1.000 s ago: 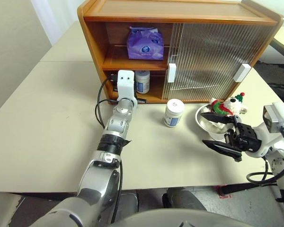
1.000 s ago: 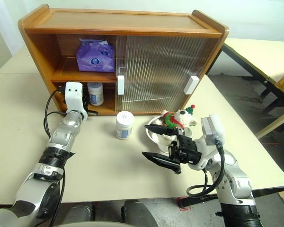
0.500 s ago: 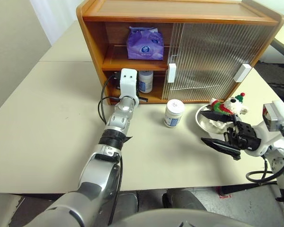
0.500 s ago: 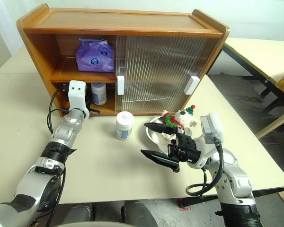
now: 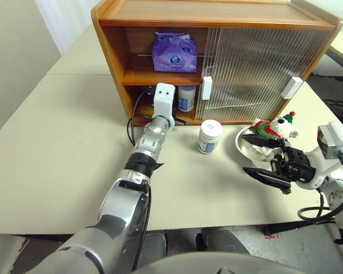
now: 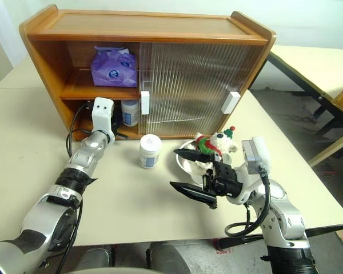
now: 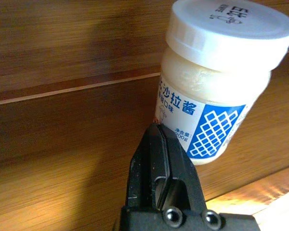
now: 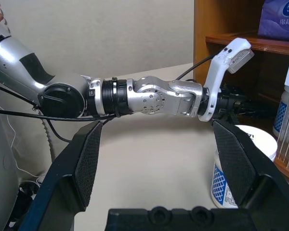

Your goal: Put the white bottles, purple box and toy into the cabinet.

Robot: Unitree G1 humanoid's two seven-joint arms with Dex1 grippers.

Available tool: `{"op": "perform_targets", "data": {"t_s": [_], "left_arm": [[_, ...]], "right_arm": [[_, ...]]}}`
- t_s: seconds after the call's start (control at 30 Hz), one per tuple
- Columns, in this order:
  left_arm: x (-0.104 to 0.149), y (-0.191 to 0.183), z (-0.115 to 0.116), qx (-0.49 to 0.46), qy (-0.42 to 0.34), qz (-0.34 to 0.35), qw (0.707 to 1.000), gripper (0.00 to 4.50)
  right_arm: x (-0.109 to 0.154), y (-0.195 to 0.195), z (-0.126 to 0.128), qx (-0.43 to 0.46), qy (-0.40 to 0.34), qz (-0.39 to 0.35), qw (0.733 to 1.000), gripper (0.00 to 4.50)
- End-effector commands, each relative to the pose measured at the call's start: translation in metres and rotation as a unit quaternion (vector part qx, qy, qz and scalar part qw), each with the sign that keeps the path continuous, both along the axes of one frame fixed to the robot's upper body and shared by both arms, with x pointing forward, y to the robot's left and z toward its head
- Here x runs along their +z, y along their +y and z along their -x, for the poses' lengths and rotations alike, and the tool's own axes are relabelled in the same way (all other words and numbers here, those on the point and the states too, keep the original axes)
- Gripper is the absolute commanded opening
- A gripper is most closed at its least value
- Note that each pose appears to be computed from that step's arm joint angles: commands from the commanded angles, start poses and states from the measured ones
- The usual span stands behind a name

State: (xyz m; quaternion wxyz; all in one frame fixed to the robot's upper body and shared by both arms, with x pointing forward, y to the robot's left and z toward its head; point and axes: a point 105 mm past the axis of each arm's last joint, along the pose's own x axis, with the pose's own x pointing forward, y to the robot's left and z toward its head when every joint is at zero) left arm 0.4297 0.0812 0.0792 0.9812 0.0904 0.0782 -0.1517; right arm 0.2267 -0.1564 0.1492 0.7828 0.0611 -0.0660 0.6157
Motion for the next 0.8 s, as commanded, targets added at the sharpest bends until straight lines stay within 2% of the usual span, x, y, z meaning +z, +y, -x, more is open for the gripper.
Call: {"op": "perform_targets", "data": {"t_s": [0.03,0.17,0.27,0.37,0.5,0.73,0.8], "left_arm": [[0.006,-0.005,-0.002,-0.010,-0.009,0.001,1.000,0.03],[0.007,0.006,0.000,0.004,-0.010,-0.001,1.000,0.03],[0.002,0.020,0.012,0.003,-0.003,-0.007,1.000,0.03],[-0.002,0.026,0.036,-0.050,-0.001,0.003,0.999,0.58],[-0.010,0.033,0.070,-0.153,0.001,-0.002,0.988,1.97],[-0.013,0.041,0.107,-0.284,0.028,-0.005,0.959,4.46],[-0.012,0.034,0.117,-0.327,0.034,0.005,0.944,4.48]], "right_arm": [[0.003,0.000,0.002,-0.002,-0.007,0.000,1.000,4.50],[0.004,0.001,0.002,-0.001,-0.007,0.001,1.000,4.50],[0.003,0.001,0.003,-0.001,-0.005,0.001,1.000,4.50],[0.001,-0.001,0.002,-0.003,-0.002,0.001,1.000,4.50],[0.000,-0.003,0.000,-0.011,0.003,-0.010,1.000,4.50],[-0.011,-0.010,-0.005,-0.047,0.007,0.007,0.999,4.50],[-0.017,-0.015,-0.010,-0.070,0.008,0.025,0.997,4.50]]}}
